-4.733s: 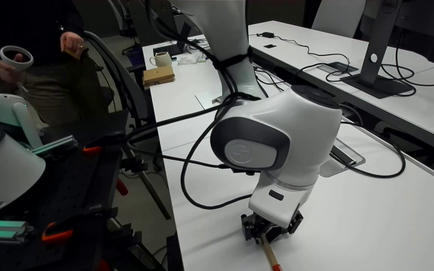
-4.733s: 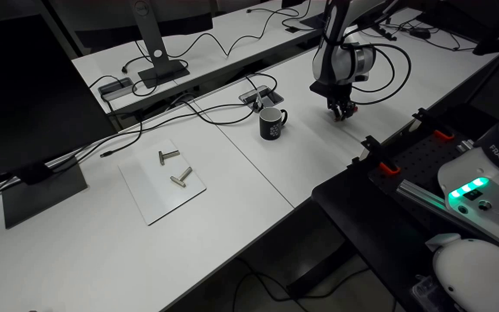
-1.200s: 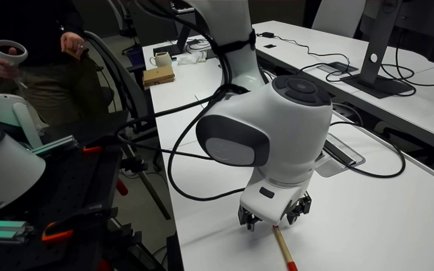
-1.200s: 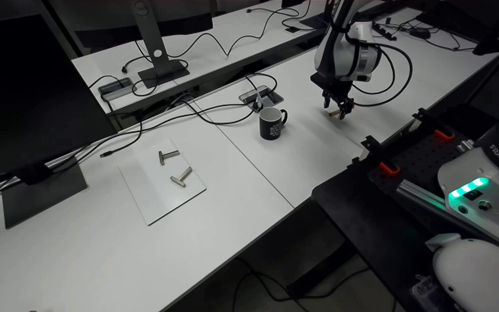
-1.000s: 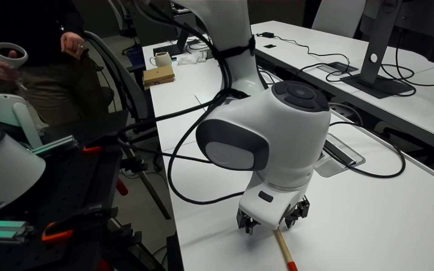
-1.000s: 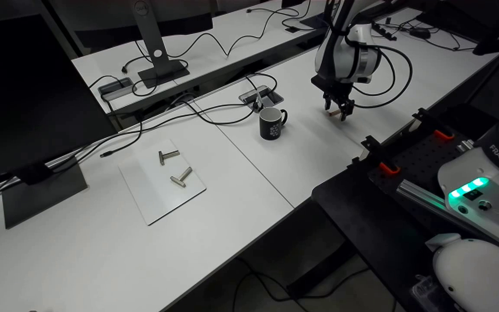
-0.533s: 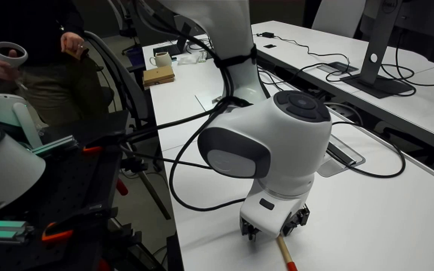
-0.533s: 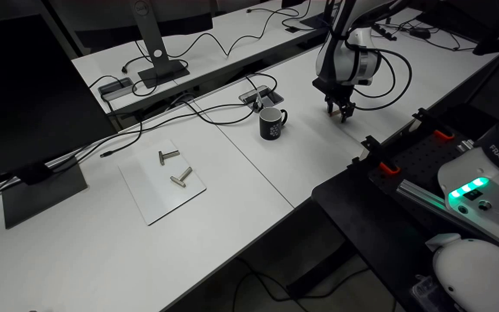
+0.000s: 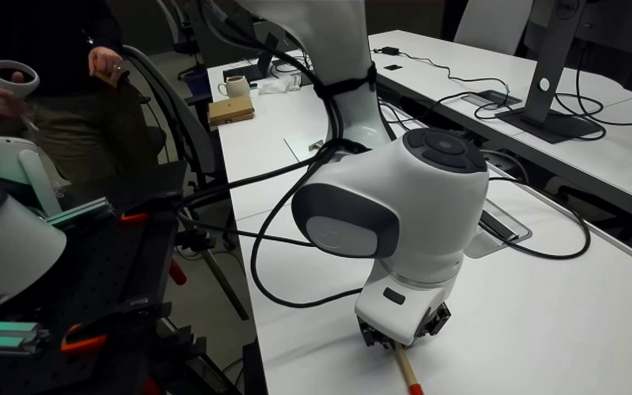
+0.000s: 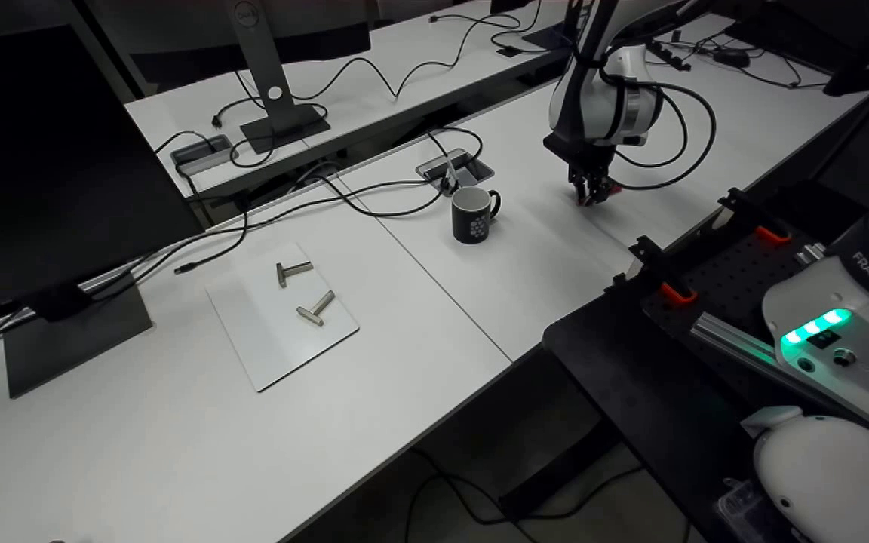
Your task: Put the sharpie in the mug
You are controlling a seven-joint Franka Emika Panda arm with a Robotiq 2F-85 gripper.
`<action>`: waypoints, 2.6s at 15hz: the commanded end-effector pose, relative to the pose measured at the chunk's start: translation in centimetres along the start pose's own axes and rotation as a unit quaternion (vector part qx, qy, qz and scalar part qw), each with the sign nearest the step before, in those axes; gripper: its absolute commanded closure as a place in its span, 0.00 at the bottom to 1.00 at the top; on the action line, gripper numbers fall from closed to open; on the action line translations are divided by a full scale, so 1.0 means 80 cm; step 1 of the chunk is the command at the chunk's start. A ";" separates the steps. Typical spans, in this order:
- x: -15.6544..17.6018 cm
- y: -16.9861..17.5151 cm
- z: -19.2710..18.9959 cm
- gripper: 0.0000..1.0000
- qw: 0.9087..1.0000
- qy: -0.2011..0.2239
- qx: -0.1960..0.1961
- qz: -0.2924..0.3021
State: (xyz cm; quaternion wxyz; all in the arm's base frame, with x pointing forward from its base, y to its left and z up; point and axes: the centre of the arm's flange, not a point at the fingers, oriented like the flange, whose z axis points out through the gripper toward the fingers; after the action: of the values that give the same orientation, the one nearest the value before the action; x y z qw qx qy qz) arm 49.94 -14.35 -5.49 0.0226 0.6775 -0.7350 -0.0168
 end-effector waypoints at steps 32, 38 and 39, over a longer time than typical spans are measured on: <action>-0.012 0.003 -0.032 0.00 0.998 -0.033 0.018 -0.049; 0.006 0.009 -0.028 0.00 0.996 -0.076 0.027 -0.044; 0.009 0.009 -0.027 0.00 0.996 -0.079 0.028 -0.044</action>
State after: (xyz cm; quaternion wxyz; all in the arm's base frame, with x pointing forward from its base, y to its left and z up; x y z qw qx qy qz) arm 50.05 -14.36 -3.73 -0.0359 0.7067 -0.7054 -0.0407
